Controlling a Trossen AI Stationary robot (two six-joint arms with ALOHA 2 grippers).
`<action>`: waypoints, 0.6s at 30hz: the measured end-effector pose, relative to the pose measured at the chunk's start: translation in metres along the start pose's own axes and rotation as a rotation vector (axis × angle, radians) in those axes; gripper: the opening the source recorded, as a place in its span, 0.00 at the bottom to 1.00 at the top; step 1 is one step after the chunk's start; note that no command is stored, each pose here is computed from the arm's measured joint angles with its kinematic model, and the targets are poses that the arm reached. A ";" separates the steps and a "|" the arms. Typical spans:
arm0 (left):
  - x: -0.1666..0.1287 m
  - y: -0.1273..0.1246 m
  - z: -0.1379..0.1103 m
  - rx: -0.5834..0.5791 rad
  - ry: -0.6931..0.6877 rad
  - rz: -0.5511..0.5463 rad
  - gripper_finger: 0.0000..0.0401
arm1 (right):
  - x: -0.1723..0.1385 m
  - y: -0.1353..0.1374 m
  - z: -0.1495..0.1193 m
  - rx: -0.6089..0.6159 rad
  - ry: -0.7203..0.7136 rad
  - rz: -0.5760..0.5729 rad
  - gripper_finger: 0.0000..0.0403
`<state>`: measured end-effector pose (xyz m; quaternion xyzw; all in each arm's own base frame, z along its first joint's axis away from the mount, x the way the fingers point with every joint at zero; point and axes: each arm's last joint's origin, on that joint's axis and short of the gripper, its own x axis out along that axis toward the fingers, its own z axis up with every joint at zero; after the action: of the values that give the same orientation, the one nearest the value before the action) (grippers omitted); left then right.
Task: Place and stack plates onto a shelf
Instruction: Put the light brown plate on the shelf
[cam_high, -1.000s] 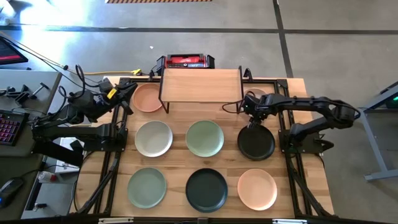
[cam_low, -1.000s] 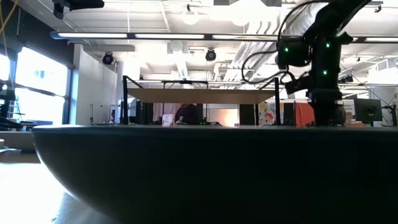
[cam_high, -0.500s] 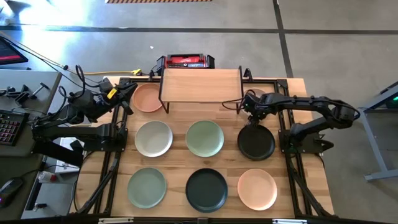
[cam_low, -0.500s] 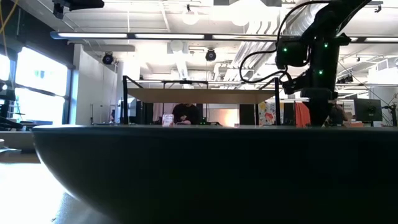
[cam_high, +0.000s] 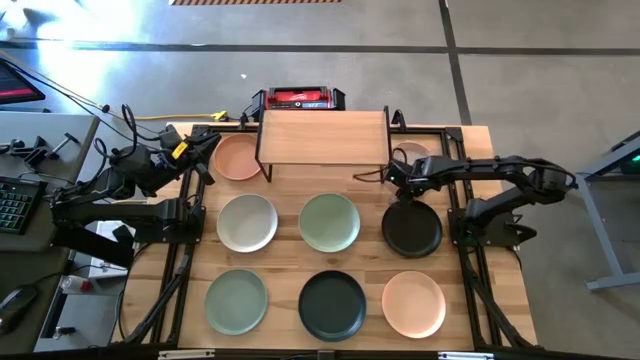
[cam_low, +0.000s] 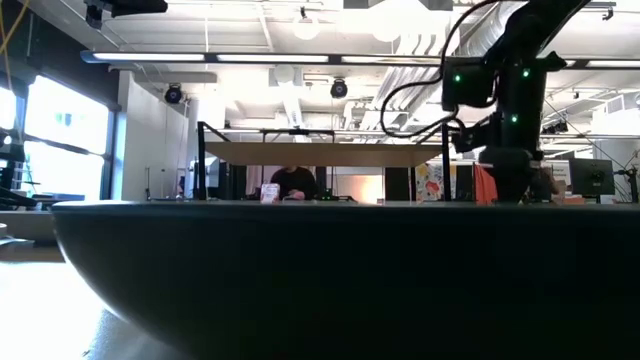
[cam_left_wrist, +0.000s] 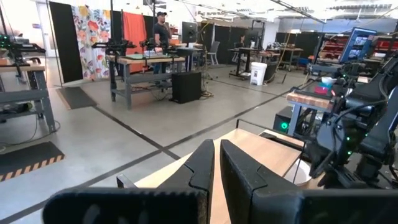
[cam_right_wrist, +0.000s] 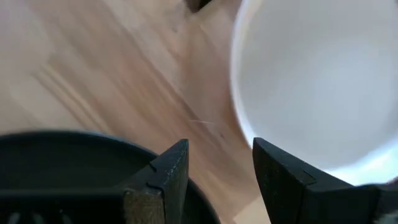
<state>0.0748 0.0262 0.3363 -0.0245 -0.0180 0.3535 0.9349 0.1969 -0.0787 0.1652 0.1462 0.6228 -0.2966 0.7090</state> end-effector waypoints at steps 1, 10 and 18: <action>0.000 0.000 0.000 0.000 0.000 -0.001 0.04 | 0.003 0.001 0.000 -0.020 0.014 -0.003 0.39; 0.000 0.000 -0.001 0.004 0.006 0.000 0.04 | 0.014 0.001 0.006 -0.092 0.041 -0.115 0.39; 0.000 0.000 -0.001 0.004 0.007 -0.001 0.04 | 0.020 0.001 0.007 -0.124 0.023 -0.122 0.39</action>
<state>0.0748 0.0261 0.3356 -0.0237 -0.0141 0.3532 0.9351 0.2044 -0.0869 0.1473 0.0669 0.6558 -0.2985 0.6902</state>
